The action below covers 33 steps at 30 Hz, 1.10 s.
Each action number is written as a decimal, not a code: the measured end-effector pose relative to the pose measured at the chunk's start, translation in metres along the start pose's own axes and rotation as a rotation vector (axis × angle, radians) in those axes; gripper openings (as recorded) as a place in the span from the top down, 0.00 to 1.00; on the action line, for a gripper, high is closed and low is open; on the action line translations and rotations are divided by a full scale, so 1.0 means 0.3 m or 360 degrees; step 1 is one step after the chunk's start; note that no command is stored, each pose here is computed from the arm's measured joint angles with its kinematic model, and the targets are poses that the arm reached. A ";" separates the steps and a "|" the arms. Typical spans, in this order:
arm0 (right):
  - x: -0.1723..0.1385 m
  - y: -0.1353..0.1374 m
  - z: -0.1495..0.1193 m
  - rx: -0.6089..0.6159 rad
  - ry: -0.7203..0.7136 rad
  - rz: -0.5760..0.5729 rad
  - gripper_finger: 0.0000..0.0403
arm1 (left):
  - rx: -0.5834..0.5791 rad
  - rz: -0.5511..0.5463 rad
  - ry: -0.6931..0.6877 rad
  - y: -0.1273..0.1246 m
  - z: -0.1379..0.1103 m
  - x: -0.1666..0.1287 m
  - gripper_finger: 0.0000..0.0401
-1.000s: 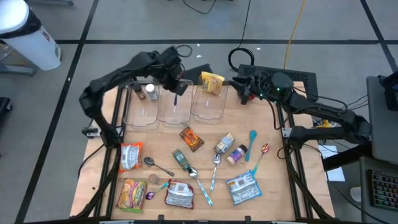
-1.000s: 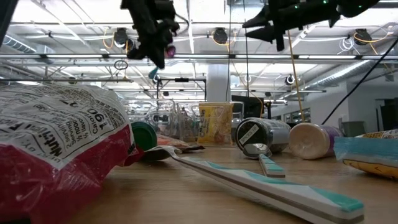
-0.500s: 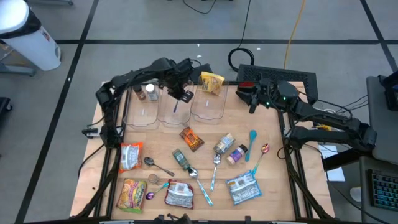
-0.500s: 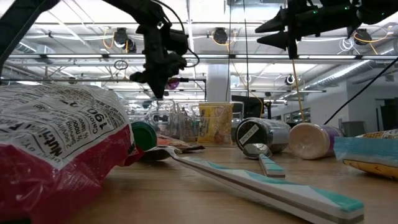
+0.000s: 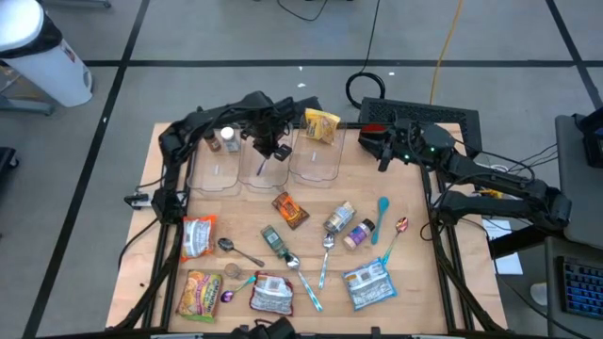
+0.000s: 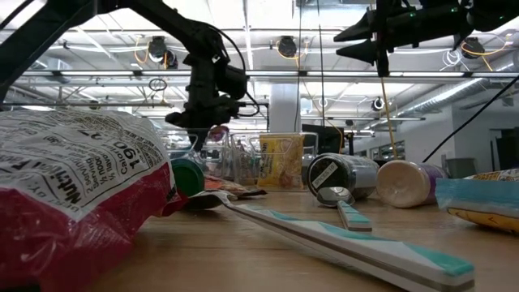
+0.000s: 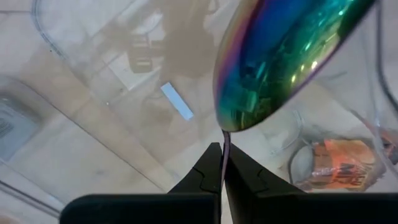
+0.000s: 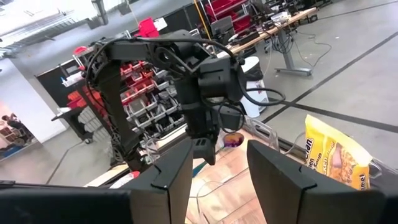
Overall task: Pick & Place Food Item
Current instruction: Put the top left purple and blue spoon into the middle transparent bin
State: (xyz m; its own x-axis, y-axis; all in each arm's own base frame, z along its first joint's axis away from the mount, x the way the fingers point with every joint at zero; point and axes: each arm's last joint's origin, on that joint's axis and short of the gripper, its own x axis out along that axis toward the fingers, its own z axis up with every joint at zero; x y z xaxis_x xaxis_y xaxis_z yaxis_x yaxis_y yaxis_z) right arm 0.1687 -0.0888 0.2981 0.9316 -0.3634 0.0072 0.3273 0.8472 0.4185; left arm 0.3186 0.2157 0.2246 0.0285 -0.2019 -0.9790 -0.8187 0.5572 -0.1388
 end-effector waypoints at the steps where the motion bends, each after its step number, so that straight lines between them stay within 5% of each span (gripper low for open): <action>1: 0.000 0.000 0.000 0.0000 -0.0001 0.0001 0.64 | -0.0003 0.0002 0.0006 0.001 0.003 0.005 0.99; 17: 0.000 0.000 -0.001 -0.0004 0.0003 -0.0001 0.65 | -0.0058 0.0071 -0.0036 0.008 0.022 0.022 0.99; 33: 0.000 -0.001 -0.006 -0.0001 0.0031 -0.0005 0.65 | -0.0083 0.0051 0.0158 0.007 0.071 0.154 0.99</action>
State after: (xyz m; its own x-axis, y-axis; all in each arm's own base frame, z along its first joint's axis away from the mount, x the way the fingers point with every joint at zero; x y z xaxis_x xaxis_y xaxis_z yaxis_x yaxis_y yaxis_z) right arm 0.1689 -0.0883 0.2963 0.9334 -0.3588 -0.0118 0.3305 0.8461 0.4182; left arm 0.3303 0.2247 0.1760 -0.0528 -0.2650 -0.9628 -0.8469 0.5227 -0.0974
